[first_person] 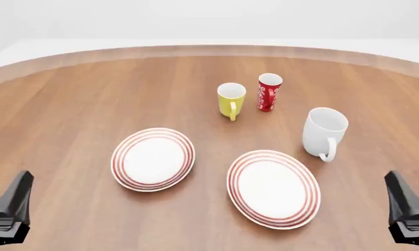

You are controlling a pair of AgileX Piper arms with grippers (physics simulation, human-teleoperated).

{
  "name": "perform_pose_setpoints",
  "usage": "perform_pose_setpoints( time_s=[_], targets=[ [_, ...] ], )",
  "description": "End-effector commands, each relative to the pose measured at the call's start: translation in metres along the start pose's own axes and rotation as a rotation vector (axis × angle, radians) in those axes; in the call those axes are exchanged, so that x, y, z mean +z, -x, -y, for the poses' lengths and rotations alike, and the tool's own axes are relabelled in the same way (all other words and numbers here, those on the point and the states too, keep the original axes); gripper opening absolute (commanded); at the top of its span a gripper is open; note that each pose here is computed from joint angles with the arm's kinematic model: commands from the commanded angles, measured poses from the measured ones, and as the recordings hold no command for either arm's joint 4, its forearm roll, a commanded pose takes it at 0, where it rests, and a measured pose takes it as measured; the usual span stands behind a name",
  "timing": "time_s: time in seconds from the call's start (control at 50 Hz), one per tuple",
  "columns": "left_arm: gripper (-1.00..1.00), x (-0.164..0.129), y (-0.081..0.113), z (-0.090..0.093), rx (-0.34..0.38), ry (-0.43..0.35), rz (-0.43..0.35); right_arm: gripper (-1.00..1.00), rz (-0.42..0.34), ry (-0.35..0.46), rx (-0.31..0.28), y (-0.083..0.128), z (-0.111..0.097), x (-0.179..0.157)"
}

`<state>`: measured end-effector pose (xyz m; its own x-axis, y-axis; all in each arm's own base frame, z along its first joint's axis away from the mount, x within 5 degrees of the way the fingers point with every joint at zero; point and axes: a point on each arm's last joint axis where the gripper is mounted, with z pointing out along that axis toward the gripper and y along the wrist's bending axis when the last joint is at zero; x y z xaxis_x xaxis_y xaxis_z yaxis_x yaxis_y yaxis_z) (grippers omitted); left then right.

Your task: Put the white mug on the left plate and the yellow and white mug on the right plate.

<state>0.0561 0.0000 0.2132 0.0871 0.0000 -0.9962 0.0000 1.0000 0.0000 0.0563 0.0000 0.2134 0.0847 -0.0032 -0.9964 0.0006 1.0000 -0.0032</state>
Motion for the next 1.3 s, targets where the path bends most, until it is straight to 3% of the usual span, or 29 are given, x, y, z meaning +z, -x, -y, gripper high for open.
perform_pose_setpoints(
  time_s=[0.02, 0.52, 1.04, 1.3],
  targets=[
    [1.00, 0.000, 0.000, 0.000, 0.000, 0.000, 0.000, 1.00, -0.011, 0.003, -0.013, 0.000, 0.000, 0.001],
    [1.00, 0.000, 0.000, 0.000, 0.000, 0.000, 0.000, 1.00, -0.027, 0.061, -0.069, 0.011, -0.005, 0.027],
    [1.00, 0.000, 0.000, 0.000, 0.000, 0.000, 0.000, 1.00, -0.083, 0.049, -0.046, 0.001, -0.006, 0.066],
    [1.00, 0.000, 0.000, 0.000, 0.000, 0.000, 0.000, 1.00, -0.128, 0.034, -0.018, -0.014, -0.005, 0.093]
  ],
)
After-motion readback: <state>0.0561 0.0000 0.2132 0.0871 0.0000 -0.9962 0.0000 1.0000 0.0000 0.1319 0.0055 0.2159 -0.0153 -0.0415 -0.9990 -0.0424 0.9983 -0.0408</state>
